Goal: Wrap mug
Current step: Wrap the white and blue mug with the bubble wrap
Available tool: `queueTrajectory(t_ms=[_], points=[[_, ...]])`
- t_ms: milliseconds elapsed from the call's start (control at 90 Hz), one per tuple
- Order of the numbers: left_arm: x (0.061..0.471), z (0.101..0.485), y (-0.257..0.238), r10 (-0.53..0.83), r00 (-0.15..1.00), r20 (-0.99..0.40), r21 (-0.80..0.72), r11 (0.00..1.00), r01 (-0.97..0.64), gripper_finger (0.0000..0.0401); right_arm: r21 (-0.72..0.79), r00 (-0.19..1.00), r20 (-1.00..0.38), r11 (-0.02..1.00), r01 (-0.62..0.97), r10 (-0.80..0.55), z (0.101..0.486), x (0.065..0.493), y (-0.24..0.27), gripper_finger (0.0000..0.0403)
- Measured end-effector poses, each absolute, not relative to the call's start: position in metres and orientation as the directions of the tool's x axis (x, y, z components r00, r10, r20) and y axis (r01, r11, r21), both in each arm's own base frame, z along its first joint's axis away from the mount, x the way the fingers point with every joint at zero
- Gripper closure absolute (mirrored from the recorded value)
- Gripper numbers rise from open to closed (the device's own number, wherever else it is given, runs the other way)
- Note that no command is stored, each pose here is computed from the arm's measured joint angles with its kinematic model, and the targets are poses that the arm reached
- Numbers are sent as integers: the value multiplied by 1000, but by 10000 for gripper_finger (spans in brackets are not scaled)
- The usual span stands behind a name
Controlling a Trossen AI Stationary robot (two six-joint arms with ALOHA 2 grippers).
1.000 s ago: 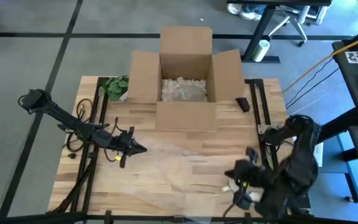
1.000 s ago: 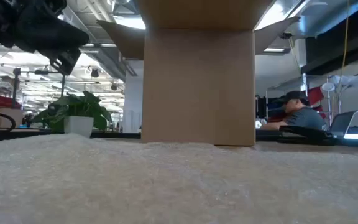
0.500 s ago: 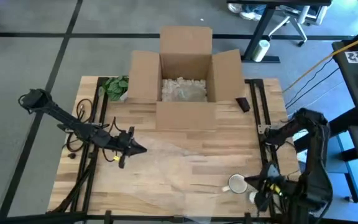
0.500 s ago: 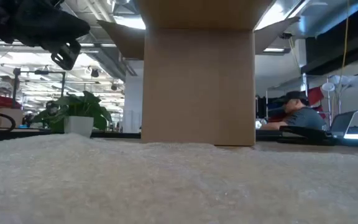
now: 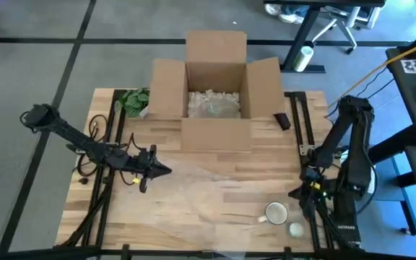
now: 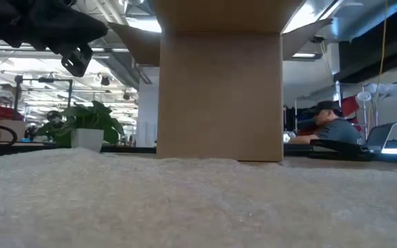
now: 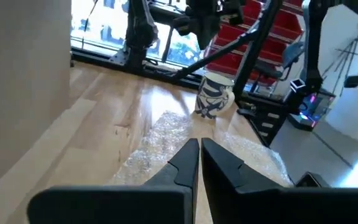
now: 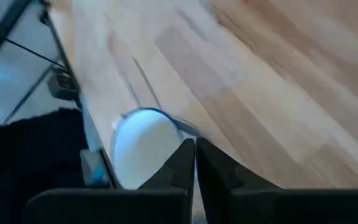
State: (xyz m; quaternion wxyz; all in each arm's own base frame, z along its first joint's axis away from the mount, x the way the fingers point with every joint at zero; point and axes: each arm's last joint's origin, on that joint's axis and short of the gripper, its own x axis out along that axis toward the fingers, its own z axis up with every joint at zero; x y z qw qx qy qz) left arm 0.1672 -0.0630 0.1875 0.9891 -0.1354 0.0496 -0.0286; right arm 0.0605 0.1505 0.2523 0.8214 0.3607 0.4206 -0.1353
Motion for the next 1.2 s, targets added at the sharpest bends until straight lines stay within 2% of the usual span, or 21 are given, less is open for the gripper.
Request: queueTrajectory(t_ms=[167,322,489,744,900,1200], points=[[169,186,-57,-35,994,-100,-274,962,6,401,376,522,-850,778,503,73,252,74,140,403],[171,186,-52,-6,994,-109,-292,956,-26,401,323,418,-903,800,506,100,250,90,133,396],[171,186,-50,9,994,-110,-290,956,-40,401,365,453,-880,814,453,142,254,107,130,353],[171,181,-50,10,988,-151,-279,959,-53,401,398,397,-892,791,465,216,254,120,123,293],[171,181,-50,11,987,-158,-279,959,-55,401,403,382,-892,804,437,240,249,134,127,295],[171,181,-50,10,988,-157,-278,959,-54,401,344,226,-936,831,436,269,227,151,139,313]])
